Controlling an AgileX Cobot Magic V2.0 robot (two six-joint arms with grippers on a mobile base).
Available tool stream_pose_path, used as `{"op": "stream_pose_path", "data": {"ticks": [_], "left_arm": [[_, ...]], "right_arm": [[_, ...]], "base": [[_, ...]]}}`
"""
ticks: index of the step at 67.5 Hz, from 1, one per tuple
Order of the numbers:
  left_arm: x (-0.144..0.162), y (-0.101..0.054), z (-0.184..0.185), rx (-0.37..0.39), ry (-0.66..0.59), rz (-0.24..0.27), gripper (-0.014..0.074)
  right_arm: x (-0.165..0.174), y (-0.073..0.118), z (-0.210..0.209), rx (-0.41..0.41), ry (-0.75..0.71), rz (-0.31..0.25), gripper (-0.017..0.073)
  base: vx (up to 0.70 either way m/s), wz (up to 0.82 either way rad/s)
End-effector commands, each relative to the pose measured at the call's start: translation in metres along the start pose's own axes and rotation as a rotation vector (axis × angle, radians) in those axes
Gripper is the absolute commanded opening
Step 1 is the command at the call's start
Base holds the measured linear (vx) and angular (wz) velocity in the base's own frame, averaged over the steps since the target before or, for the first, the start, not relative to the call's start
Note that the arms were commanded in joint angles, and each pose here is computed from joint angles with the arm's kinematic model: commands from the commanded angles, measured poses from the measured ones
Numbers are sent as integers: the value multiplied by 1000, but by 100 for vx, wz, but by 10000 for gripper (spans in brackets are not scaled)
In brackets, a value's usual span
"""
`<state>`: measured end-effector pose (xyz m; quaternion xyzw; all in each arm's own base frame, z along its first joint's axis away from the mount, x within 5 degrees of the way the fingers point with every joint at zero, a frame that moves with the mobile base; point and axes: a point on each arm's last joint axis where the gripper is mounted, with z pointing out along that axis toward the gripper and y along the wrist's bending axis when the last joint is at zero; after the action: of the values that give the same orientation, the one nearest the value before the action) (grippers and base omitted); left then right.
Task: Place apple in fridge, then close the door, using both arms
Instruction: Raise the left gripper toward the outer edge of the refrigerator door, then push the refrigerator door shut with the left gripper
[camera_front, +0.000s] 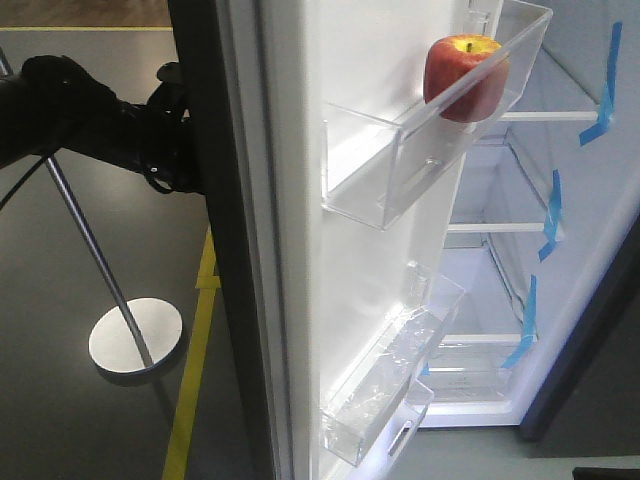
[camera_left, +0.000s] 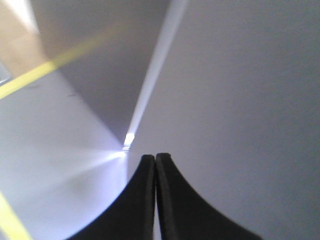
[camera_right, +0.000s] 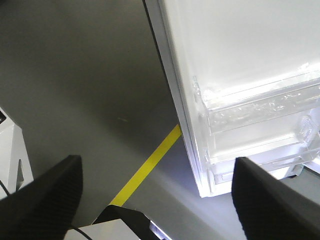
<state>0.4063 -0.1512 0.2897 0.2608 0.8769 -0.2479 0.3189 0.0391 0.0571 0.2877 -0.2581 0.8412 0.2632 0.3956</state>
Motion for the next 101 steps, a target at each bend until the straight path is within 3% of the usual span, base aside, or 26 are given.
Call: {"op": "stream_pose_path", "data": {"ticks": [1, 29, 51, 58, 68, 77, 101], "left_arm": [[-21, -30, -18, 44, -101, 34, -6], [-26, -93, 5, 110, -141, 127, -6], [-28, -153, 17, 229, -230, 210, -6], [-30, -169, 19, 258, -279, 207, -6], [-30, -193, 21, 298, -334, 243, -6], [-28, -204, 21, 321, -345, 276, -6], [-27, -211, 7, 374, -321, 305, -6]], "right_arm": [[-11, 2, -4, -6, -66, 4, 579], [-11, 2, -4, -6, -66, 4, 579], [-11, 2, -4, -6, -66, 4, 579], [-11, 2, -4, -6, -66, 4, 579], [-11, 2, -4, -7, -64, 3, 579], [-11, 2, -4, -7, -64, 3, 579], [-11, 2, -4, -7, -64, 3, 579]], "base": [[0, 0], [0, 0], [0, 0], [0, 0], [0, 0], [0, 0], [0, 0]]}}
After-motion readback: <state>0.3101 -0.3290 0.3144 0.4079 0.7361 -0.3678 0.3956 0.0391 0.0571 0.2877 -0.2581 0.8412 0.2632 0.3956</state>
